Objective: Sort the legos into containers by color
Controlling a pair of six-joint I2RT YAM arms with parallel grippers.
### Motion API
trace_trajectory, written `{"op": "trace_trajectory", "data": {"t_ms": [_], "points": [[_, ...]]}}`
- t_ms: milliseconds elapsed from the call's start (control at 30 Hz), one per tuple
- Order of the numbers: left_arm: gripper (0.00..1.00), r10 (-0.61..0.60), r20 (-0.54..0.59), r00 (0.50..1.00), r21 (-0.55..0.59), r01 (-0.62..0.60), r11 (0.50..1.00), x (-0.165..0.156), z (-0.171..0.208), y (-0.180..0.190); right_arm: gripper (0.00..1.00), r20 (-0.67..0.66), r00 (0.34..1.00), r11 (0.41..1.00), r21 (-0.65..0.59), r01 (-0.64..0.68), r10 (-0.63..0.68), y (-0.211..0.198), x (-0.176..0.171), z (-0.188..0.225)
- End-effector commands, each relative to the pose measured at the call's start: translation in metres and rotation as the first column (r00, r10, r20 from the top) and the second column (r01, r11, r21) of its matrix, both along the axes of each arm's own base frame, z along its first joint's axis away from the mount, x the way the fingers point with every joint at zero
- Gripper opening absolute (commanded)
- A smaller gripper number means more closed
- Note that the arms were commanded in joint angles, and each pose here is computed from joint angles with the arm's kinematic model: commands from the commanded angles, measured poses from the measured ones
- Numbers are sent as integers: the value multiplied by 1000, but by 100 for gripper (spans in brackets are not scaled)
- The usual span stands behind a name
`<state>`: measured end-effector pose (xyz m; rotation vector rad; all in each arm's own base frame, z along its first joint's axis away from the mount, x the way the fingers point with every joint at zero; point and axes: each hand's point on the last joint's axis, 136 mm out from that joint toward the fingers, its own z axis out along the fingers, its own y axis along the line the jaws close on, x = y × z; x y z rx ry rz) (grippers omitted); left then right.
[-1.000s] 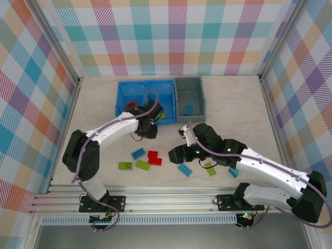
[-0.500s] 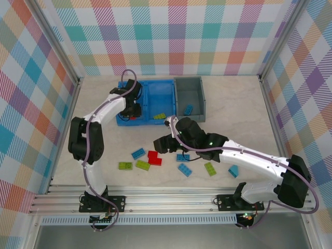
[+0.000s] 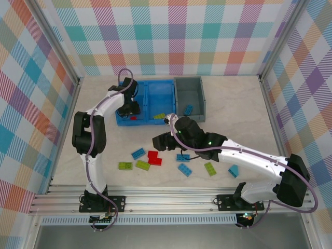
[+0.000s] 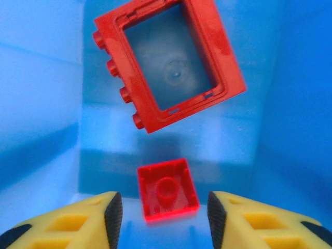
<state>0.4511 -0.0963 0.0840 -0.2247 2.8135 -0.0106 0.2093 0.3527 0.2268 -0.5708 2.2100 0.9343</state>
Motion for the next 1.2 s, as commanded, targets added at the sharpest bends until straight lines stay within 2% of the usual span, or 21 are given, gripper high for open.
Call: {"op": "trace_trajectory", "data": {"t_ms": [0,100,167,233,333,433,533,633,767,867,1033,1167], "points": [[59,-12,34,999,-29,13,999,7,26,-3,72,5,1000,1000,-9,11,-11,-2,-1,1],[63,-5,56,998,-27,6,1000,6,40,-2,73,8,999,998,-38,51,-50,-13,2,1],[63,6,97,995,-46,-2,999,4,59,-2,71,17,992,988,-92,124,-123,-31,7,0],[63,14,155,988,-91,0,996,-2,86,-8,70,7,958,935,-216,280,-285,-70,15,-9],[67,-14,241,970,-191,62,980,-22,127,-36,68,-35,871,812,-381,442,-490,-128,11,-31],[70,-101,310,945,-272,190,943,-57,152,-84,69,-110,700,639,-524,563,-706,-193,-12,-64],[71,-194,364,911,-323,319,891,-103,155,-139,70,-190,542,540,-574,615,-819,-235,-33,-93],[72,-274,418,866,-374,439,817,-153,147,-192,72,-268,401,479,-579,659,-876,-263,-41,-107],[72,-355,453,818,-404,543,736,-217,126,-245,80,-316,214,374,-640,671,-924,-295,-46,-119],[72,-379,482,790,-422,589,689,-249,118,-275,86,-338,116,327,-680,657,-934,-312,-50,-130],[73,-420,516,746,-415,647,640,-289,108,-308,87,-458,-4,345,-674,653,-889,-323,-44,-159],[73,-428,517,741,-422,656,626,-295,104,-315,88,-468,-21,354,-697,624,-884,-324,-43,-170]]}}
